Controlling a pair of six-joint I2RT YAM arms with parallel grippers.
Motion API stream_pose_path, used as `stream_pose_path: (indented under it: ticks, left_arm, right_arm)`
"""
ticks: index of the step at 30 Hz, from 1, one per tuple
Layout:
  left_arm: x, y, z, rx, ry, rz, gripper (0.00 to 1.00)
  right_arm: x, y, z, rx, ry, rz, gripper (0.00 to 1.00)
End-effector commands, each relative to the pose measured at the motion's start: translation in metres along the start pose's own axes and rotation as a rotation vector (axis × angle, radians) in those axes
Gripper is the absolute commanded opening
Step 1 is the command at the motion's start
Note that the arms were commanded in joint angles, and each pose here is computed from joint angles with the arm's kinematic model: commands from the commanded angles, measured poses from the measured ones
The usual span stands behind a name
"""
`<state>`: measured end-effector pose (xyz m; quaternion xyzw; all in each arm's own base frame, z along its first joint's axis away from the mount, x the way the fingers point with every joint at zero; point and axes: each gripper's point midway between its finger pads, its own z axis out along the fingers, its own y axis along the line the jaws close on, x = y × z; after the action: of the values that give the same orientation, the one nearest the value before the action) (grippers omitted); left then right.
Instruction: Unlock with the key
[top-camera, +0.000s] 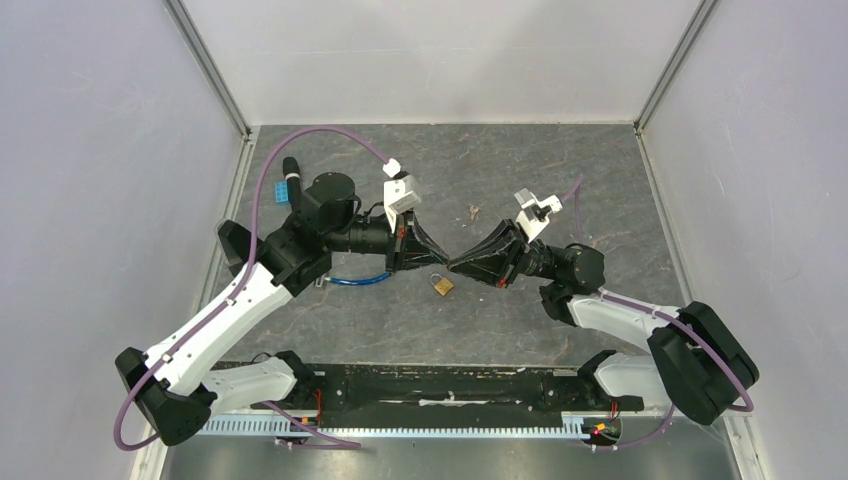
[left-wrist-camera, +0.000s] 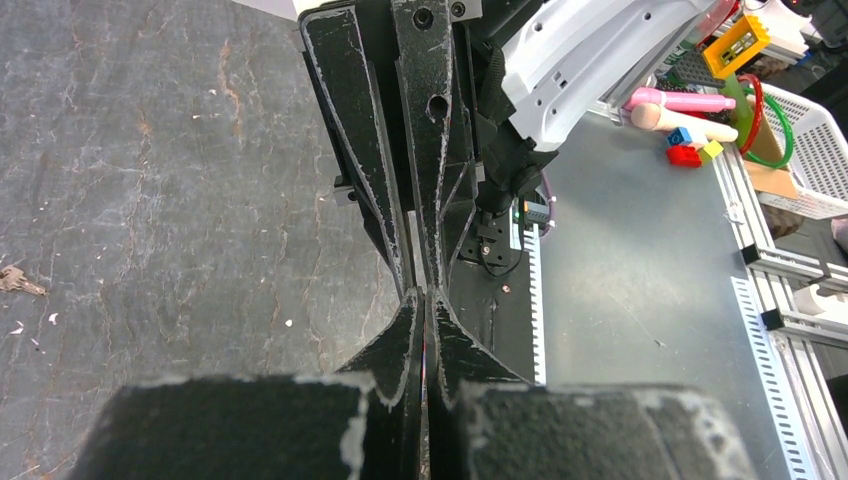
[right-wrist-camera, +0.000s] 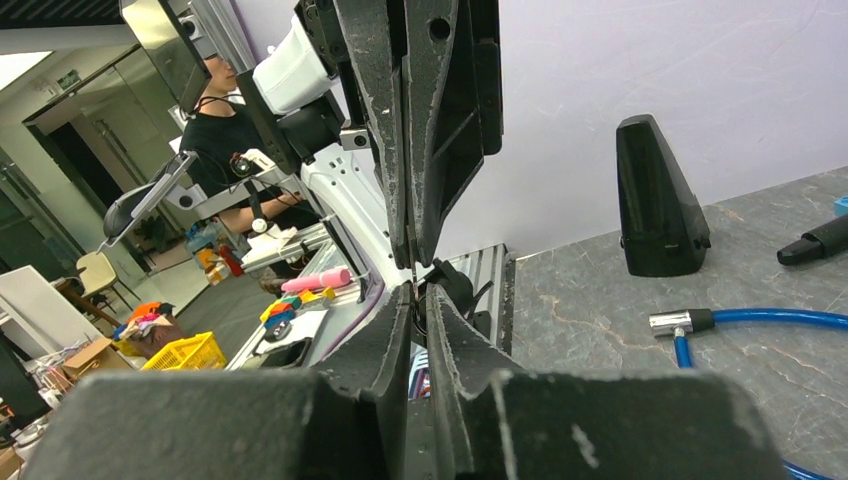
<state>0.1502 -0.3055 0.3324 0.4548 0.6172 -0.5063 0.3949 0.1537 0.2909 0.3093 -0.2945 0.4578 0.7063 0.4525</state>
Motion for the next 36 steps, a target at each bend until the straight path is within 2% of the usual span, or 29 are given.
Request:
stream_pose_path:
  ticks: [1,10,22,26,36]
  left_arm:
    - [-0.008,-0.008,0.001,0.031,-0.035,0.019,0.02]
    - [-0.011,-0.004,0.001,0.006,-0.056,0.016,0.02]
    - [-0.015,0.008,0.004,-0.064,-0.102,0.004,0.02]
    - [-0.015,0.008,0.005,-0.071,-0.116,0.005,0.02]
    - [-0.019,0.015,-0.001,-0.132,-0.147,0.016,0.02]
  right_arm:
    - [-0.04,0.058,0.0,-0.217,-0.164,-0.32,0.14]
    - [-0.038,0.06,0.001,-0.226,-0.16,-0.313,0.14]
    - [-0.039,0.059,0.002,-0.216,-0.182,-0.293,0.26]
    - [-0.04,0.056,0.002,-0.199,-0.192,-0.282,0.19]
    - [-0.034,0.05,0.0,-0.161,-0.17,-0.285,0.2]
